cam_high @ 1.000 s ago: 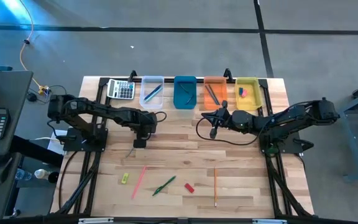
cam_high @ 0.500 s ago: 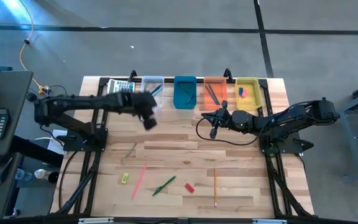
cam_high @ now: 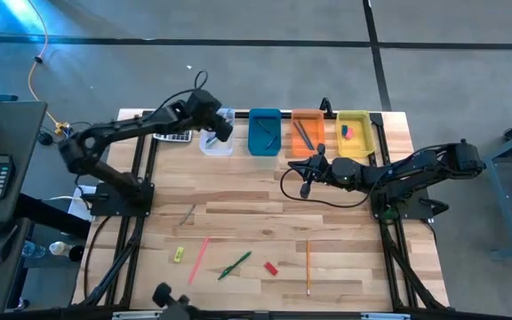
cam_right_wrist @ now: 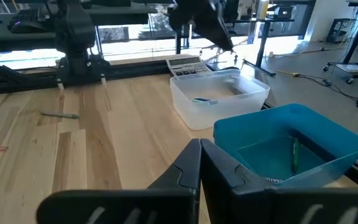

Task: Sort crayons/erasers/pens/pencils in bins
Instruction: Put the purple pen into the transparent bin, then put the gray crayon into the blue bin

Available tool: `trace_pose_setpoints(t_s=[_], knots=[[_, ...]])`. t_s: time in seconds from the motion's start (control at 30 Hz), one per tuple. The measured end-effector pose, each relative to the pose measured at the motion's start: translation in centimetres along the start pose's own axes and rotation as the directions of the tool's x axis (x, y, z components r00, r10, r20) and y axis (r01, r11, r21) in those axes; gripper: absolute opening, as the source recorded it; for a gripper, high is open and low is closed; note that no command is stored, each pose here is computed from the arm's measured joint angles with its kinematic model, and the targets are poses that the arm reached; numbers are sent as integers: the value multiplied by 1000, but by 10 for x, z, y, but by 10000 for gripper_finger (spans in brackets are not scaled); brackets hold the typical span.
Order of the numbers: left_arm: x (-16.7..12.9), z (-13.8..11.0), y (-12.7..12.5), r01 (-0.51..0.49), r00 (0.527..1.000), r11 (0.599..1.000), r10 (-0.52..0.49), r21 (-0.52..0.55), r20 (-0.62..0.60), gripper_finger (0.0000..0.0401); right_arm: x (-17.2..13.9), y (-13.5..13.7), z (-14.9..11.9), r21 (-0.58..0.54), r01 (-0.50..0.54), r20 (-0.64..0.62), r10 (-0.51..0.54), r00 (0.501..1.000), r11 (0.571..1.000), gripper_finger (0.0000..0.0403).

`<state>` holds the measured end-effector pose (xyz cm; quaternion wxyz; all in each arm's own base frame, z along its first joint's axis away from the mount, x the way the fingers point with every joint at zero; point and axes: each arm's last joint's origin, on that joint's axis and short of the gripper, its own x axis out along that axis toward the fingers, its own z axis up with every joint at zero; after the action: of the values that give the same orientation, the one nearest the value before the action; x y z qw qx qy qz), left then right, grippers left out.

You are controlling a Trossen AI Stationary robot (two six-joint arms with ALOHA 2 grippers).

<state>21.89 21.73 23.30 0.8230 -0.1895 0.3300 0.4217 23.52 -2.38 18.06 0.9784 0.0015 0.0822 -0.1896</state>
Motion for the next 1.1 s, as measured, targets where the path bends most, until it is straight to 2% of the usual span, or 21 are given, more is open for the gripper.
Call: trace_pose_setpoints(t_s=[0.23,0.53,0.67,0.97,1.1], knots=[[45,-18,14,-44,990,999,40,-26,-138,7,0,0,0,0,0,0,0,1000,1000,0],[69,-30,29,-104,974,994,93,-44,-206,8,0,0,0,0,0,0,0,1000,1000,0],[75,-33,31,-108,971,993,96,-46,-221,13,0,0,0,0,0,0,0,1000,1000,0],[72,-30,30,-97,976,995,92,-13,-199,88,0,0,0,0,0,0,0,1000,1000,0],[63,-28,26,-92,975,995,95,24,-199,103,0,0,0,0,0,-1,0,1000,1000,0]])
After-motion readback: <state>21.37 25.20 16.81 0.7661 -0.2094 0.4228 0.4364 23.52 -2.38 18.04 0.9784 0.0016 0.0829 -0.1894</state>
